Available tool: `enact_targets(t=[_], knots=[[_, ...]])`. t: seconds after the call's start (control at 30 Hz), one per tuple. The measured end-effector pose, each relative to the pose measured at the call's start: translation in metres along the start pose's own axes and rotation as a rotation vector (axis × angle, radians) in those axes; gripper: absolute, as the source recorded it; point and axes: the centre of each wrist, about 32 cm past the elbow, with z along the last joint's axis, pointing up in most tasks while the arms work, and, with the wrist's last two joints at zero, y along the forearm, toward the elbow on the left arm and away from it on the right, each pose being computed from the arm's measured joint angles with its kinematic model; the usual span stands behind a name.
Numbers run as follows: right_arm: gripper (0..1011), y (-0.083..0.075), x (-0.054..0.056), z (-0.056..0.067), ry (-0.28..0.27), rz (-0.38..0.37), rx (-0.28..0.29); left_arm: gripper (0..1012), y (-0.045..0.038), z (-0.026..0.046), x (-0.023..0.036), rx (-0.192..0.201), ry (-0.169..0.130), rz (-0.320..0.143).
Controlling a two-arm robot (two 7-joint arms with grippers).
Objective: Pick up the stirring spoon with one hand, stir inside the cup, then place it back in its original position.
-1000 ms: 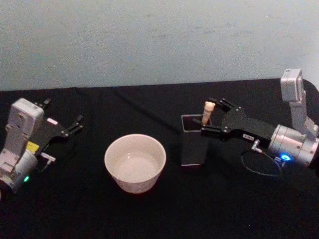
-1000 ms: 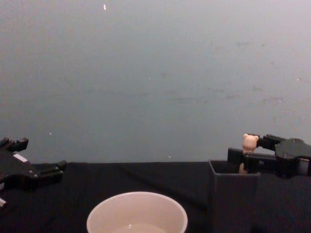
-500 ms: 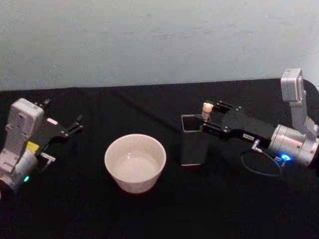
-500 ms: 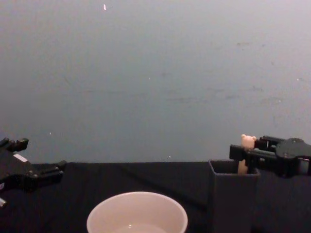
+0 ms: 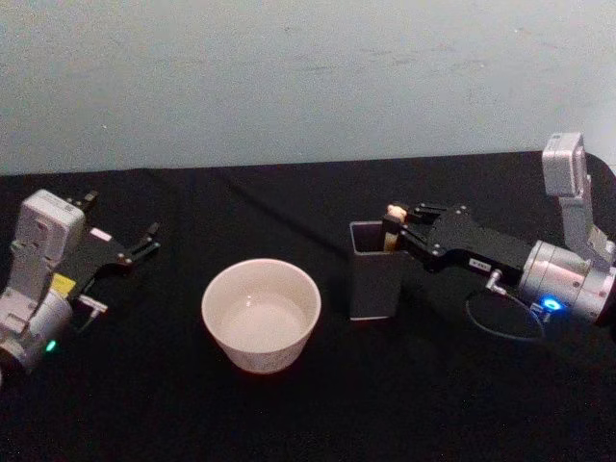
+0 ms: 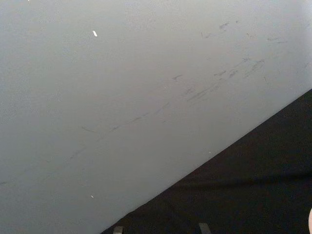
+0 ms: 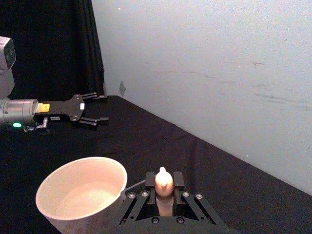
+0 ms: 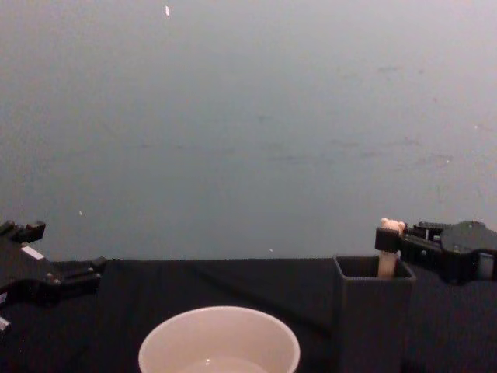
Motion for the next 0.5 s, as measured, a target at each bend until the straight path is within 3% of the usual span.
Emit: enact_targets(t=[0.5], knots=[[205, 0.0, -0.0001, -0.0001, 0.0, 0.0, 0.0, 1001, 0.0, 0.0, 0.0, 0.0, 0.0, 0.0]])
